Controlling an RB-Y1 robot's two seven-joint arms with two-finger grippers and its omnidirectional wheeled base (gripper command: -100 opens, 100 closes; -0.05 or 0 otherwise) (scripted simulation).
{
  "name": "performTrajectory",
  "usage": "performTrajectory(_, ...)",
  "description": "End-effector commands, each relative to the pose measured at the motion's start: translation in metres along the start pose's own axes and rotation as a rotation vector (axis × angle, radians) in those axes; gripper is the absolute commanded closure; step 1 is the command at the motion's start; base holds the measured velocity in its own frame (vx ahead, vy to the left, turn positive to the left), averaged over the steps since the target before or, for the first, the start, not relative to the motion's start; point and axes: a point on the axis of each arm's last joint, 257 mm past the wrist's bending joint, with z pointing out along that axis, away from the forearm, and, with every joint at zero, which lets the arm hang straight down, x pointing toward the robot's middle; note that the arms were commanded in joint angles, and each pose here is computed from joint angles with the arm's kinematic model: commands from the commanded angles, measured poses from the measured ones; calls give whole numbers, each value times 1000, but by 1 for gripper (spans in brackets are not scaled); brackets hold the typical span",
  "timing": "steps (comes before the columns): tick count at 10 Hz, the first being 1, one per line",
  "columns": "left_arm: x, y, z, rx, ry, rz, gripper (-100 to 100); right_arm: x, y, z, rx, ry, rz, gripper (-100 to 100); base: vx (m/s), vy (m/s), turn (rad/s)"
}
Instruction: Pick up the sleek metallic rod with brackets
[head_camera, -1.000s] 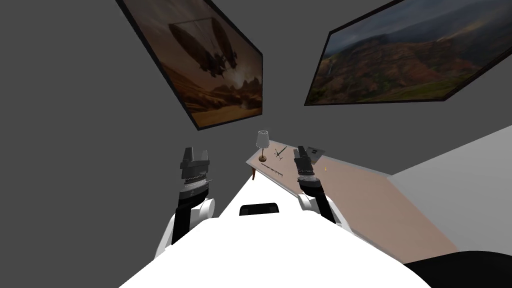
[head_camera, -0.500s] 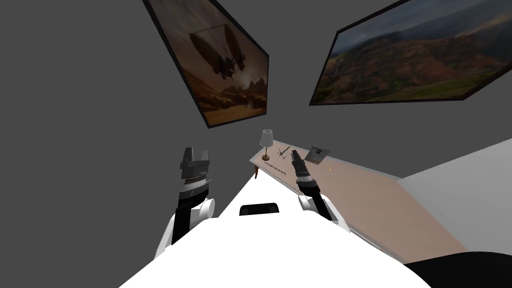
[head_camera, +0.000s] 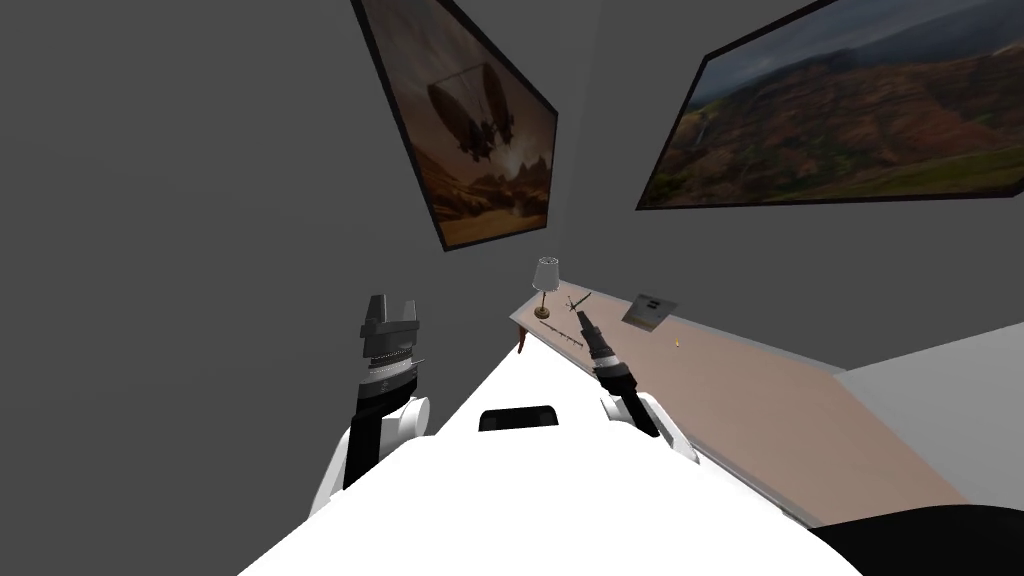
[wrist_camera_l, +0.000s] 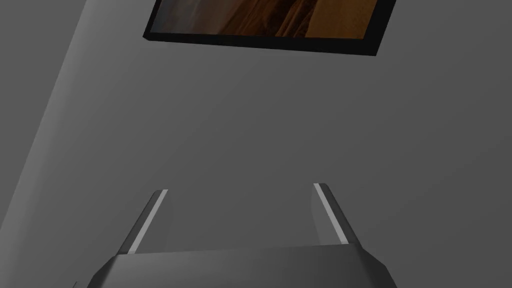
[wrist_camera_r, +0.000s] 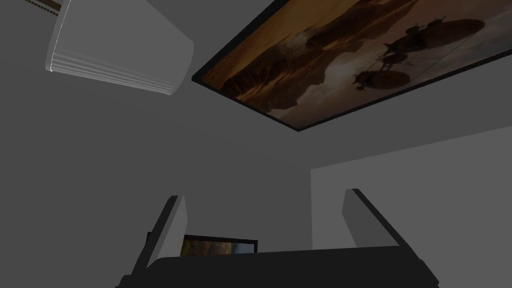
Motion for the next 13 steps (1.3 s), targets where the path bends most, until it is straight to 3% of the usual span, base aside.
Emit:
performTrajectory(1, 0, 0, 0, 0, 0, 0, 0, 12, -26, -9, 61, 42, -33, -100, -44, 94, 138)
performTrajectory(2, 0, 0, 0, 0, 0, 0, 0, 13, -29, -11, 68, 44, -32, -100, -33, 65, 76)
performTrajectory(6, 0, 0, 0, 0, 0, 0, 0, 32, -80, -35, 180, 121, -90, -100, -27, 70, 143)
performTrajectory(10, 0, 0, 0, 0, 0, 0, 0, 54, -149, -83, 340, 244, -187, -100, -5, 96, 200)
performTrajectory(13, 0, 0, 0, 0, 0, 0, 0, 63, -182, -114, 425, 301, -218, -100, 7, 53, 158)
